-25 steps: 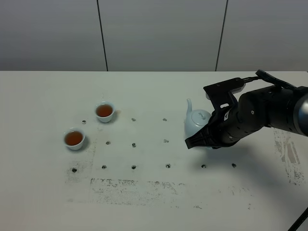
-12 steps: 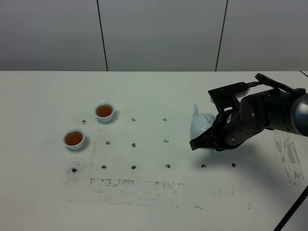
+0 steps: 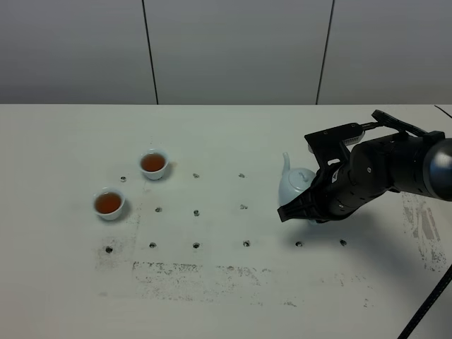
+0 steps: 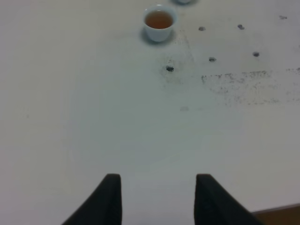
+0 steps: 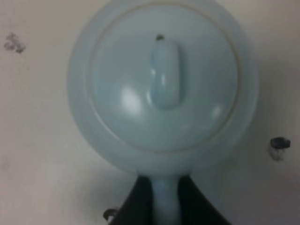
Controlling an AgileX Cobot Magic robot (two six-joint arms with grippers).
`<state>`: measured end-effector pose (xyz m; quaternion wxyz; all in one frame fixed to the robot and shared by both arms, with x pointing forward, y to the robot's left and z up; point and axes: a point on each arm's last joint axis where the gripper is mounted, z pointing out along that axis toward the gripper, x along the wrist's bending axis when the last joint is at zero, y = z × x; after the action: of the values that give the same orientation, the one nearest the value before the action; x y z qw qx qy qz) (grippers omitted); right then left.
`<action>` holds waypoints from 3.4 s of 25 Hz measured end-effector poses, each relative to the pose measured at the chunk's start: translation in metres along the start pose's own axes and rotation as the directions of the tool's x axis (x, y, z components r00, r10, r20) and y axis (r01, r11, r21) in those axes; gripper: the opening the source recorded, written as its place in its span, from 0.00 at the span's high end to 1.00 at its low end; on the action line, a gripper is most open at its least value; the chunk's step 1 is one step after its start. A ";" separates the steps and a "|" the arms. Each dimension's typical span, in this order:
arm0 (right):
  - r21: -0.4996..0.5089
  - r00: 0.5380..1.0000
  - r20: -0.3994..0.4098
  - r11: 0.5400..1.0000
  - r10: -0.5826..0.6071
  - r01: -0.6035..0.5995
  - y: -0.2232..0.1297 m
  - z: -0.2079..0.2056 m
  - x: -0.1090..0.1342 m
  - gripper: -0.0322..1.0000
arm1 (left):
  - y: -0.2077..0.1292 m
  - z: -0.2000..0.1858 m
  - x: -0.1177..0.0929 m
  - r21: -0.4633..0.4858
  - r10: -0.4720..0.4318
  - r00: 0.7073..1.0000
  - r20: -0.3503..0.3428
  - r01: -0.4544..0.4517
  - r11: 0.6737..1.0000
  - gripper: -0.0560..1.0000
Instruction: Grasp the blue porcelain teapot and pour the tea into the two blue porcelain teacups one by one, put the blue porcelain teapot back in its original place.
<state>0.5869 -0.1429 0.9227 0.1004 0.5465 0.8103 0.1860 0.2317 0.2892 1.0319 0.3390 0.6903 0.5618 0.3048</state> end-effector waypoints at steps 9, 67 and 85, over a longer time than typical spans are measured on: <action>-0.012 1.000 0.000 1.000 0.001 -0.001 0.001 0.000 0.000 0.67 | 0.000 0.000 0.000 0.000 0.000 1.000 0.000 0.000 1.000 0.55; -0.309 0.899 0.205 0.897 0.388 -0.316 -0.147 -0.270 -0.076 0.64 | 0.000 0.000 0.000 0.000 0.000 1.000 0.000 0.000 1.000 0.55; -0.334 0.923 0.140 0.895 0.358 -0.296 -0.210 -0.312 -0.025 0.64 | 0.000 0.000 0.000 0.000 0.000 1.000 0.000 0.000 1.000 0.55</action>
<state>0.3038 -0.2953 1.1190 0.2312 0.6690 0.6534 0.2685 0.2317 0.2892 1.0319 0.3390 0.6903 0.5618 0.3048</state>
